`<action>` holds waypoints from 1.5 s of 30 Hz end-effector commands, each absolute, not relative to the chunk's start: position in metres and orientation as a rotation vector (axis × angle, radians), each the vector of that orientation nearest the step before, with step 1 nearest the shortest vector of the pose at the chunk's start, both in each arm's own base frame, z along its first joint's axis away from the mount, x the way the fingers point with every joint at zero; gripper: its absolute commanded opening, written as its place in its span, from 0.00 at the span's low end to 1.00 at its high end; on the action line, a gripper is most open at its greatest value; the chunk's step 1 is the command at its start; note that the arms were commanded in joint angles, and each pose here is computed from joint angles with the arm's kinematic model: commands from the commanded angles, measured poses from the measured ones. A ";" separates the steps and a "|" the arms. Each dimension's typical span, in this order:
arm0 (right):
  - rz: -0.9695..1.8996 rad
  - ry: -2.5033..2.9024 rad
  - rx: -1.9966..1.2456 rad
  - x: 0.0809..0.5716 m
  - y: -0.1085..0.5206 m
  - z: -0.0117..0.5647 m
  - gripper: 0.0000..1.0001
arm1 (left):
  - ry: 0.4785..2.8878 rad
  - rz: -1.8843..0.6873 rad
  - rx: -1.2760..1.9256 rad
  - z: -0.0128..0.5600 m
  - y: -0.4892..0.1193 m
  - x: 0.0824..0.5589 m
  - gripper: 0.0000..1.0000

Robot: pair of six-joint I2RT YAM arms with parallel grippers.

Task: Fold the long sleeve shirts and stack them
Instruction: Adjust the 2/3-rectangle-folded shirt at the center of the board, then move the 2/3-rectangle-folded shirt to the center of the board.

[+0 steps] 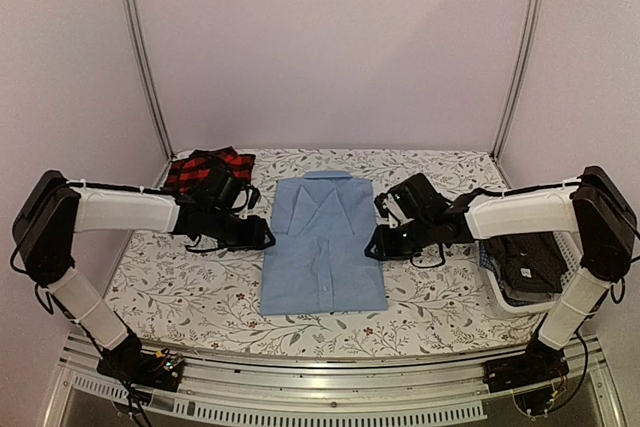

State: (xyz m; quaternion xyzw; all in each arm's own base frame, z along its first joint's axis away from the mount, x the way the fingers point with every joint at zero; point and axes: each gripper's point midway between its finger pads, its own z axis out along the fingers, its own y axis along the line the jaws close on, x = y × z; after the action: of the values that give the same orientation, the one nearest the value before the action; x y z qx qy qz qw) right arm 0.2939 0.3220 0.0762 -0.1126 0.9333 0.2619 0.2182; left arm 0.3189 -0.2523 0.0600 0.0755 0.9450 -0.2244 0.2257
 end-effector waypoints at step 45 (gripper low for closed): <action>0.797 2.840 -0.280 0.187 0.293 0.015 0.31 | 2.665 -0.661 0.105 0.068 -0.237 0.312 0.46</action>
State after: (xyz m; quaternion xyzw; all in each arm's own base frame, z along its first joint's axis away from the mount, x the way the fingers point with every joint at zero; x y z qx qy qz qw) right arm 0.1882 0.2912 0.0208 -0.0971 0.9513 0.2783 0.0902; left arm 0.3325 -0.2513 0.0624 0.0491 0.9485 -0.2297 0.2128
